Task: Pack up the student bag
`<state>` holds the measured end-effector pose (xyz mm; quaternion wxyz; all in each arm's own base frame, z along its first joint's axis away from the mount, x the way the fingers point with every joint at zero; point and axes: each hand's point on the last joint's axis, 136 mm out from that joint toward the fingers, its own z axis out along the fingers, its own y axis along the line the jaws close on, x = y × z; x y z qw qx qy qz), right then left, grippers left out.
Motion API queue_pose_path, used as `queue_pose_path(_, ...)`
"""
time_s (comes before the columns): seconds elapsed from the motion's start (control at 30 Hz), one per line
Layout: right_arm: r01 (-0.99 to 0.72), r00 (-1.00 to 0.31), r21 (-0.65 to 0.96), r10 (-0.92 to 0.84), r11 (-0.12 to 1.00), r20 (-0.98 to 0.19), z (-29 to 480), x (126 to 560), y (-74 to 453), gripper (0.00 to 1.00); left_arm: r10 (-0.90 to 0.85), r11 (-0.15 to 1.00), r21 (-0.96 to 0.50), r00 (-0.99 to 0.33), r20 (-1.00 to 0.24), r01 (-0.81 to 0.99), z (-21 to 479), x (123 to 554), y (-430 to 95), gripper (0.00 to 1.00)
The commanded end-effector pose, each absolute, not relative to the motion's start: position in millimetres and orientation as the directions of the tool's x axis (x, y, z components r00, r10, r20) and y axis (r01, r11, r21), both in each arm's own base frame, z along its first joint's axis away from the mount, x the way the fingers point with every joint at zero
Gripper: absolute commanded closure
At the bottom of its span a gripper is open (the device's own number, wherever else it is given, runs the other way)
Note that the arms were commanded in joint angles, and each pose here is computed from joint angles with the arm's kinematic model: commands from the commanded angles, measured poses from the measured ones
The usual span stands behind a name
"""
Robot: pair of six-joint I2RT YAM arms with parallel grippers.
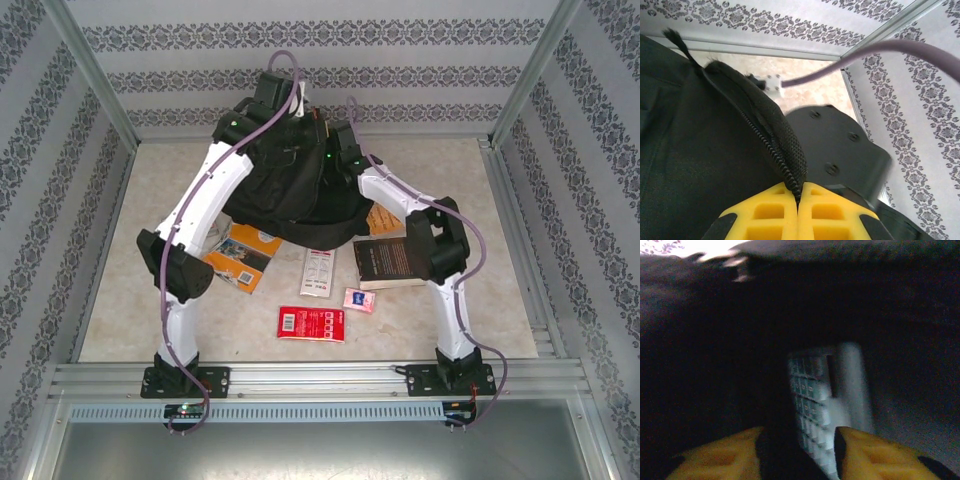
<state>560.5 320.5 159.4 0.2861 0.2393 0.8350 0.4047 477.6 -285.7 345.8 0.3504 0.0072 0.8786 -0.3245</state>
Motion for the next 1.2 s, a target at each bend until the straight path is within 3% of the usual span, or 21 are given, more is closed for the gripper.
queue_pose_path(0.0, 0.044, -0.768, 0.875, 0.576, 0.482, -0.279, 185.3, 563.6, 357.8, 0.44, -0.257, 0.705, -0.604, -0.66, -0.706, 0.373, 407.8, 478.7, -294.9, 1.0)
queue_pose_path(0.13, -0.048, -0.78, 0.828, 0.497, 0.558, -0.38, 200.0, 551.2, 350.9, 0.25, -0.281, 0.74, -0.587, -0.642, -0.714, 0.33, 399.9, 499.4, -270.3, 1.0)
queue_pose_path(0.33, -0.089, -0.737, 0.745, 0.459, 0.661, -0.496, 231.2, 527.3, 291.1, 0.11, -0.335, 0.794, -0.551, -0.574, -0.748, 0.255, 399.0, 530.5, -225.8, 1.0)
queue_pose_path(0.6, -0.018, -0.671, 0.59, 0.428, 0.807, -0.605, 247.4, 480.3, 203.3, 0.12, -0.357, 0.835, -0.516, -0.524, -0.773, 0.193, 378.8, 565.7, -204.8, 1.0)
queue_pose_path(0.9, -0.003, -0.707, 0.382, 0.268, 0.924, -0.654, 230.0, 406.2, 165.3, 0.14, -0.347, 0.767, -0.6, -0.64, -0.685, 0.226, 320.7, 589.3, -242.9, 1.0)
queue_pose_path(1.0, -0.003, -0.733, 0.373, 0.251, 0.928, -0.632, 219.1, 387.6, 160.5, 0.17, -0.334, 0.742, -0.625, -0.675, -0.658, 0.243, 310.3, 586.6, -257.1, 0.91)
queue_pose_path(1.17, -0.102, -0.777, 0.433, 0.2, 0.896, -0.597, 222.7, 358.9, 176.4, 0.2, -0.334, 0.745, -0.613, -0.648, -0.684, 0.263, 340.8, 572.4, -251.5, 0.57)
